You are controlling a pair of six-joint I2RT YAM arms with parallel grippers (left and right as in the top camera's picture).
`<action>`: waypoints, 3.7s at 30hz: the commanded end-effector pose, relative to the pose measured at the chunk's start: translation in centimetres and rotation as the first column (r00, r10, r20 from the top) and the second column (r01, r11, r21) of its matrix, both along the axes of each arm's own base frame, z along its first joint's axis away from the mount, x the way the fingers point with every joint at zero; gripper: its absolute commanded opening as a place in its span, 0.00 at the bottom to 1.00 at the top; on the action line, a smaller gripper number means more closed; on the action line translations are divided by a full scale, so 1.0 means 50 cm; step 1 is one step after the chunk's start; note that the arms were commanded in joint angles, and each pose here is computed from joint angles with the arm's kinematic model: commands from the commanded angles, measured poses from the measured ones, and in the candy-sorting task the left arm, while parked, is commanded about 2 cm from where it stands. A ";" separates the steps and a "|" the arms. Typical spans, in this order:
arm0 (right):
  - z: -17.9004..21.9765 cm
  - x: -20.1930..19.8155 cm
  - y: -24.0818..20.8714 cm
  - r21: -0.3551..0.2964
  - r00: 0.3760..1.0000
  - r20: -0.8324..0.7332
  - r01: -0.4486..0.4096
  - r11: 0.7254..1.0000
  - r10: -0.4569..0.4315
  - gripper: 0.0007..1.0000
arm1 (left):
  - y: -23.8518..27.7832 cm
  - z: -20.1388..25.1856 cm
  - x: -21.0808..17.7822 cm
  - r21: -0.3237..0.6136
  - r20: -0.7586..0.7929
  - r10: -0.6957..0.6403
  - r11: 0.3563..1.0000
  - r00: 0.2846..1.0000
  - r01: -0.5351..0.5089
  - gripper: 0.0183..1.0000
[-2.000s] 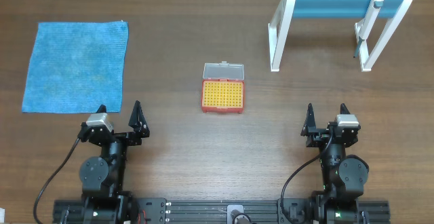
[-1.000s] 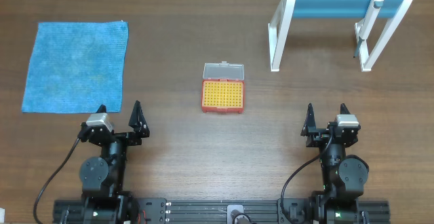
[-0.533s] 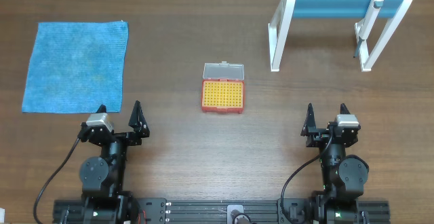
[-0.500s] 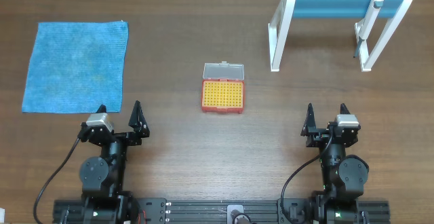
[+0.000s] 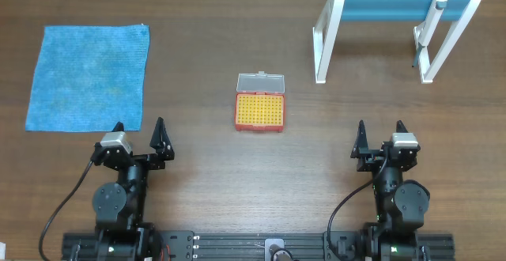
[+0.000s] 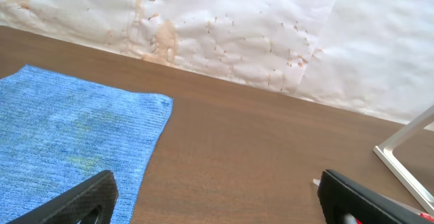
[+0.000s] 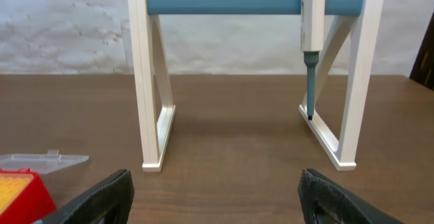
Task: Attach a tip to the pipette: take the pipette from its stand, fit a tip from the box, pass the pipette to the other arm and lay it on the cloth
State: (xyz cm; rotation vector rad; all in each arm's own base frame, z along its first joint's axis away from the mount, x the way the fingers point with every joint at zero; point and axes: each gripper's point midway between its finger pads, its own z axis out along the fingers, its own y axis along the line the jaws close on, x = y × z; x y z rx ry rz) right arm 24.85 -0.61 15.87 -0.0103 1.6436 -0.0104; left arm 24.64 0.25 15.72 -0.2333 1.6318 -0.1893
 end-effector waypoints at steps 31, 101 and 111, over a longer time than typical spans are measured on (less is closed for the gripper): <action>0.062 0.426 -0.232 -0.102 0.997 -0.056 0.048 0.994 -0.054 0.77 | 0.006 -0.001 -0.001 -0.004 0.000 0.016 1.000 1.000 -0.016 0.95; 0.018 0.184 0.504 0.057 0.583 0.159 -0.811 0.582 0.797 0.08 | 0.006 -0.001 -0.001 -0.004 0.000 0.016 1.000 1.000 -0.016 0.95; 0.015 0.191 0.496 0.003 0.591 0.155 -0.801 0.598 0.792 0.08 | 0.006 0.000 -0.001 -0.004 0.001 0.016 1.000 1.000 -0.016 0.95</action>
